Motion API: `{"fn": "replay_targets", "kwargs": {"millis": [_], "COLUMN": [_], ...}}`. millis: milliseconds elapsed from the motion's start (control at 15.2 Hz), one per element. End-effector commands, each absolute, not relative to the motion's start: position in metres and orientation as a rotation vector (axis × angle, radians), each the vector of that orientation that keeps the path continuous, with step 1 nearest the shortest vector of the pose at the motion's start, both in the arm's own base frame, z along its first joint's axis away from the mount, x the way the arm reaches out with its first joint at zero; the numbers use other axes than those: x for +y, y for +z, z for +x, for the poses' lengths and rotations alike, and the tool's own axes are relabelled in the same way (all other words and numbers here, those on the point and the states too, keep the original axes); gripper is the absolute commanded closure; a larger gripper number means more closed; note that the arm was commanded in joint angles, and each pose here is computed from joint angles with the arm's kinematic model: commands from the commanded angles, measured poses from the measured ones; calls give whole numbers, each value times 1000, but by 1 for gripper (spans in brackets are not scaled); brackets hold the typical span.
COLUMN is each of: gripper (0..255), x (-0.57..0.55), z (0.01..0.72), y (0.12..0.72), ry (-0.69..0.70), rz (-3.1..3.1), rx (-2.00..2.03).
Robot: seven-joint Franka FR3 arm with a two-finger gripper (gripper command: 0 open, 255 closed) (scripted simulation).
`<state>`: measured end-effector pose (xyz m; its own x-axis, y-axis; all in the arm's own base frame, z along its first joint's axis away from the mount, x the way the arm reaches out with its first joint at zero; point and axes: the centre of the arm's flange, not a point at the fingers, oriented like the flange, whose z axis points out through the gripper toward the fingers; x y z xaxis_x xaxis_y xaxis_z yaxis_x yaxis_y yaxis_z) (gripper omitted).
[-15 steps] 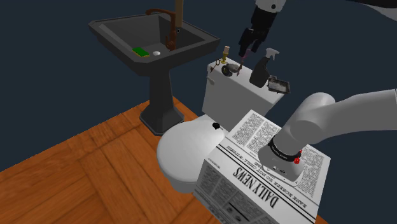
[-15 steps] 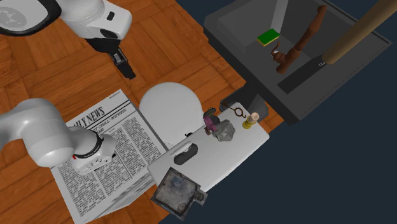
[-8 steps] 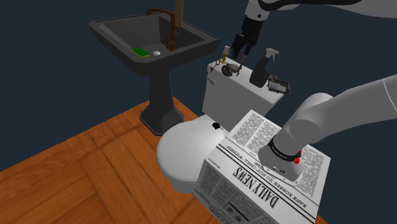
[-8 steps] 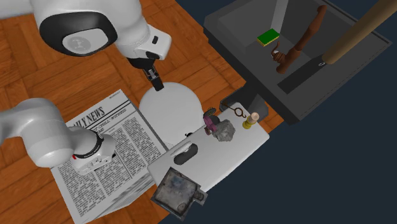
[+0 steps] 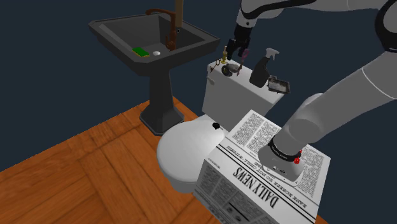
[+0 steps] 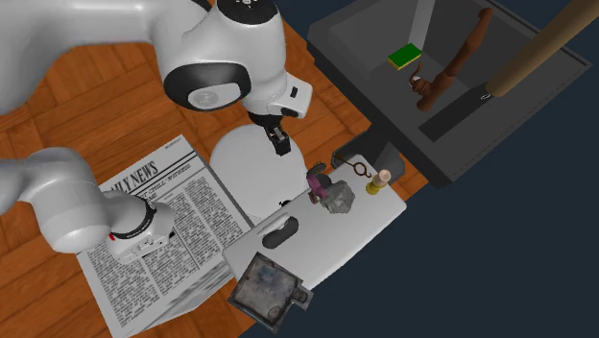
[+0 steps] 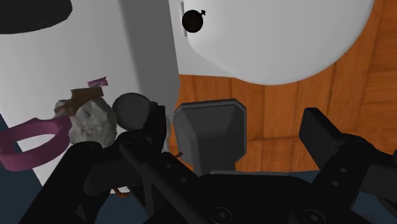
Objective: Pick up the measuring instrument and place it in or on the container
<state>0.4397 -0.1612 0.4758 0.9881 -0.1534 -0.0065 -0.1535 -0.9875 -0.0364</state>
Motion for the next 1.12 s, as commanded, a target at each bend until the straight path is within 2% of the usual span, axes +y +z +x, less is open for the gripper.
{"fn": "replay_targets", "kwargs": {"millis": [0,594,1056], "gripper": [0,0,0], "x": [-179,-258,-260], "z": [455,517,518], "y": [460,392,357], "ry": [17,68,70], "rz": [-3097,-3096,-3096], "rx": [247,284,285]}}
